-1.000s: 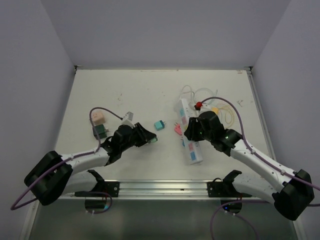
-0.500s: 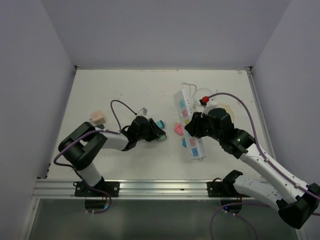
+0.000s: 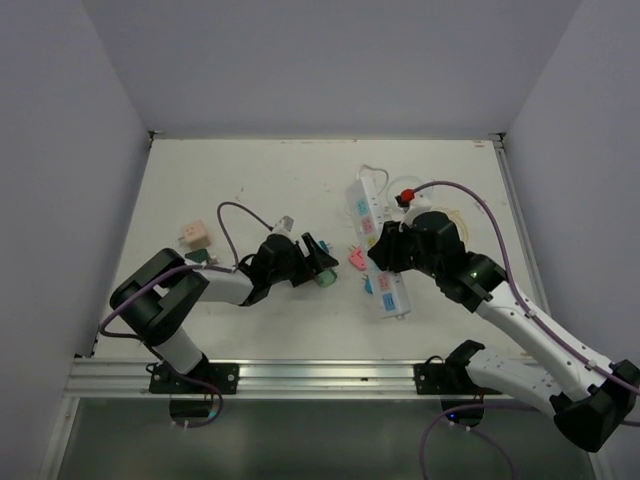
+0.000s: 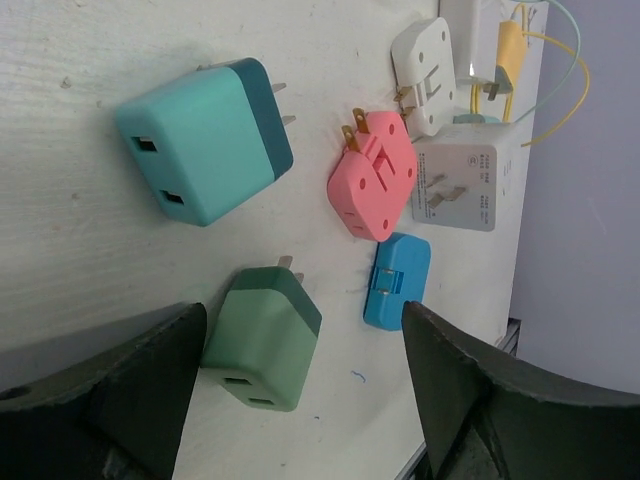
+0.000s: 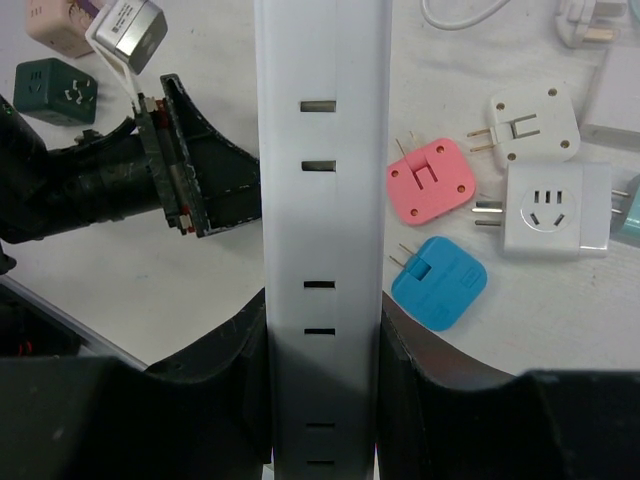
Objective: Pull the plug off the socket
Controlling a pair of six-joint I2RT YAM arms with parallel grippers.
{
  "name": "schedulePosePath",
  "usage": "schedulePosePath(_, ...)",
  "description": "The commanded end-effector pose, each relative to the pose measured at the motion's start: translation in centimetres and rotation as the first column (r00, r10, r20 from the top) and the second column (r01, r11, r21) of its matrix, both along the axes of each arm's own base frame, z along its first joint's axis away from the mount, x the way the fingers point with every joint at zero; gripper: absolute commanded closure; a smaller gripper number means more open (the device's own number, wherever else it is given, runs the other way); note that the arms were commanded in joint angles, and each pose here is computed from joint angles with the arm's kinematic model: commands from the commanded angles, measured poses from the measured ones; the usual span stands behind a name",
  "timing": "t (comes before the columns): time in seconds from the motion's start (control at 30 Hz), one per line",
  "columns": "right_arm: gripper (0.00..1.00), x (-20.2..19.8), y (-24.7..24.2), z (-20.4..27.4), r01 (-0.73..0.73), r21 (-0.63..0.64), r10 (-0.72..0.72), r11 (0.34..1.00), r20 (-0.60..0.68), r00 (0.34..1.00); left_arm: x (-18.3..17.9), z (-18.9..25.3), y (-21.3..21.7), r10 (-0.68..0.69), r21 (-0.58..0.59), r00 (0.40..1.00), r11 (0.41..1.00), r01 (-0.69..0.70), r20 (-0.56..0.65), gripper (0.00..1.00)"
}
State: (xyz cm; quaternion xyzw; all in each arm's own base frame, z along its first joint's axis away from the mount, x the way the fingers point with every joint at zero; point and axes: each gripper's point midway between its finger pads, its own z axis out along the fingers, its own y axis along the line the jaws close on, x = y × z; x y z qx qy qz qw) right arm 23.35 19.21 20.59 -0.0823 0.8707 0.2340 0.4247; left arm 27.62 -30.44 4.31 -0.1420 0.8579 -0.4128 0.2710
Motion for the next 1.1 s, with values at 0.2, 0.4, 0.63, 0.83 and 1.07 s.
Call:
schedulePosePath(0.2, 1.00, 2.7, 2.9, 5.4, -0.062, 0.060, 0.056, 0.996, 0.098, 0.994, -0.1, 4.2, 2.0, 0.022, 0.058, 0.994, 0.998, -0.028, 0.109, 0.00)
schedulePosePath(0.4, 1.00, 4.7, 6.2, 5.8, -0.100, 0.107, 0.096, 0.989, 0.048, 0.994, 0.9, 6.9, 6.9, 0.121, 0.152, 0.987, 0.979, -0.137, 0.109, 0.00)
schedulePosePath(0.63, 1.00, 7.6, 11.9, 7.2, -0.169, 0.159, 0.165, 0.973, 0.039, 0.985, 1.8, 13.7, 15.2, 0.257, 0.270, 0.927, 0.904, -0.330, 0.273, 0.00)
schedulePosePath(0.83, 1.00, 9.6, 18.3, 8.9, -0.231, 0.191, 0.214, 0.954, 0.104, 0.971, 0.6, 19.6, 20.6, 0.269, 0.369, 0.860, 0.817, -0.442, 0.433, 0.00)
schedulePosePath(1.07, 1.00, 12.3, 24.8, 6.0, -0.235, 0.198, 0.217, 0.951, 0.112, 0.970, -1.7, 21.1, 25.3, 0.269, 0.428, 0.774, 0.706, -0.564, 0.574, 0.00)
